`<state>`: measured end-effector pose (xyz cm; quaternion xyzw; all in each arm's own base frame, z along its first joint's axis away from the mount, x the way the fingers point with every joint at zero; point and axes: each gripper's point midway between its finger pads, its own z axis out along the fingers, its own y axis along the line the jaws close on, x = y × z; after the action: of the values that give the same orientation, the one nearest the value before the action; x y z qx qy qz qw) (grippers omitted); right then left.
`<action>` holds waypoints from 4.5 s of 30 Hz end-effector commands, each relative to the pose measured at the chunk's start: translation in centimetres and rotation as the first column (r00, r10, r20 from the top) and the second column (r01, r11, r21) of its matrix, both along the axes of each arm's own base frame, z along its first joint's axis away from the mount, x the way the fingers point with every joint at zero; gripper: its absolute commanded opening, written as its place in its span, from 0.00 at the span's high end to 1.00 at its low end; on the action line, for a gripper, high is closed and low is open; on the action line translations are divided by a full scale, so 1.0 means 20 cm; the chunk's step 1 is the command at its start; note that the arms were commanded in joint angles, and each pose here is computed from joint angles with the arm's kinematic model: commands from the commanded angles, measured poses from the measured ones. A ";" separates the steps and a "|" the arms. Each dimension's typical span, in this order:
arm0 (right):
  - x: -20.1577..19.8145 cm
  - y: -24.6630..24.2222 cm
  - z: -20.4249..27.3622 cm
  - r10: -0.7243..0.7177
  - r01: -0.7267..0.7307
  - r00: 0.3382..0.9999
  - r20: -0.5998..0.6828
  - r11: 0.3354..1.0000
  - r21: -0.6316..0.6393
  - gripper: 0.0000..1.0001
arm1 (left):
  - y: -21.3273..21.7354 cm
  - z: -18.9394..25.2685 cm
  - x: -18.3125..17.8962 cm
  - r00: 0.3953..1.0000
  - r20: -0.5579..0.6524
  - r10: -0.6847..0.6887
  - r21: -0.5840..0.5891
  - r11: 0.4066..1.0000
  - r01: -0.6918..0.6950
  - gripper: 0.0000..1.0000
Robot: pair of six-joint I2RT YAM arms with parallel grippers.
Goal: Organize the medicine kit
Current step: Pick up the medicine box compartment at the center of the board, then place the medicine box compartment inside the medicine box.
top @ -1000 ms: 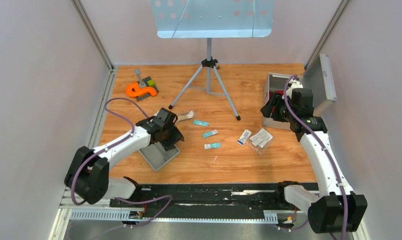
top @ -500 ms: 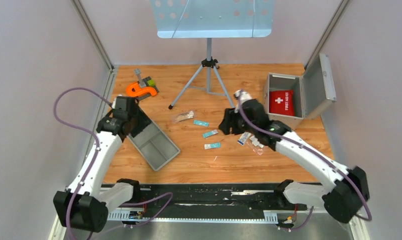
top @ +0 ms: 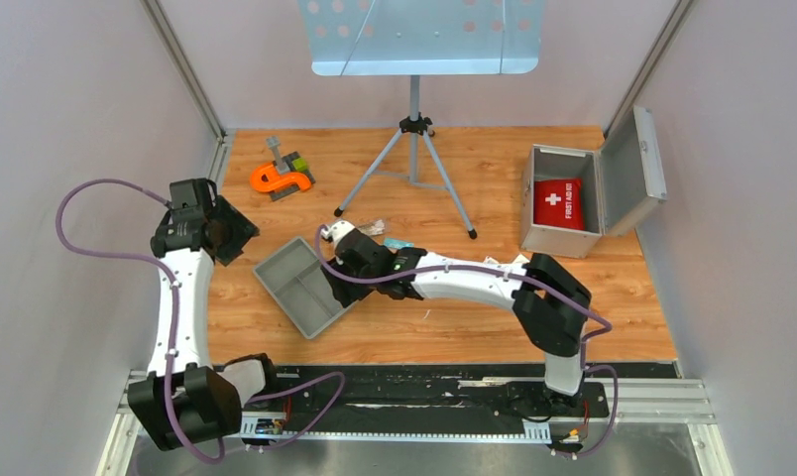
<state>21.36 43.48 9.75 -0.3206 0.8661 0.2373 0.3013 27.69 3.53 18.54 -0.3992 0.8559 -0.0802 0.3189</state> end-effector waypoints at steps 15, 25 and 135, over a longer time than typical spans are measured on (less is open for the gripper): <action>0.06 0.51 -0.14 0.131 -0.132 0.983 0.127 0.991 0.001 0.51 | 0.11 0.29 -0.10 0.990 0.103 0.099 0.086 0.990 -0.108 0.38; 0.02 0.58 -0.24 0.174 -0.170 0.974 0.143 0.985 -0.038 0.59 | 0.09 0.26 -0.10 0.991 0.098 0.089 0.074 0.993 -0.096 0.38; 1.14 -2.43 0.40 -0.770 0.787 0.407 0.492 0.569 0.240 1.00 | 0.02 0.17 -0.02 0.993 0.108 0.040 -0.032 0.999 -0.037 0.38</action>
<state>43.18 -5.07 16.40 0.0526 0.8155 -0.0556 0.5736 27.46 3.39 21.41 -0.4141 0.8341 -0.1147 0.3458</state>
